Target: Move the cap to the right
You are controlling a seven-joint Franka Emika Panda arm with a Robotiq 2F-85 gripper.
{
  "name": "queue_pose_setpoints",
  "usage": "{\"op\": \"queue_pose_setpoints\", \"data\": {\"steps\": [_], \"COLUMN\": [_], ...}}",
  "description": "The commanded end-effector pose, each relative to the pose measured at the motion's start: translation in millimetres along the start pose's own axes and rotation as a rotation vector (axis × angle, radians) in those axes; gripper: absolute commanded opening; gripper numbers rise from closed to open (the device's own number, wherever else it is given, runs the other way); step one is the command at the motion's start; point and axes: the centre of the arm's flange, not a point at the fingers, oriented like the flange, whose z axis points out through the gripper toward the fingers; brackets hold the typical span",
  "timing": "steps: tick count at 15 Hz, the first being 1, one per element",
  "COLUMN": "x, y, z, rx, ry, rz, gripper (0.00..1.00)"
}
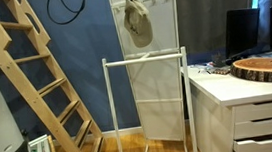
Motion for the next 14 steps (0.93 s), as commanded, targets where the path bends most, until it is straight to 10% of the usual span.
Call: {"op": "queue_pose_setpoints", "data": {"steps": [1,14], "x": [12.2,62.2], "y": [20.1,69.0], "z": [10.1,73.4], "rx": [-0.03,-0.034], "ry": [-0.022,-0.071], "rz": [-0.011,0.054], "gripper": [0.01,0.01]}}
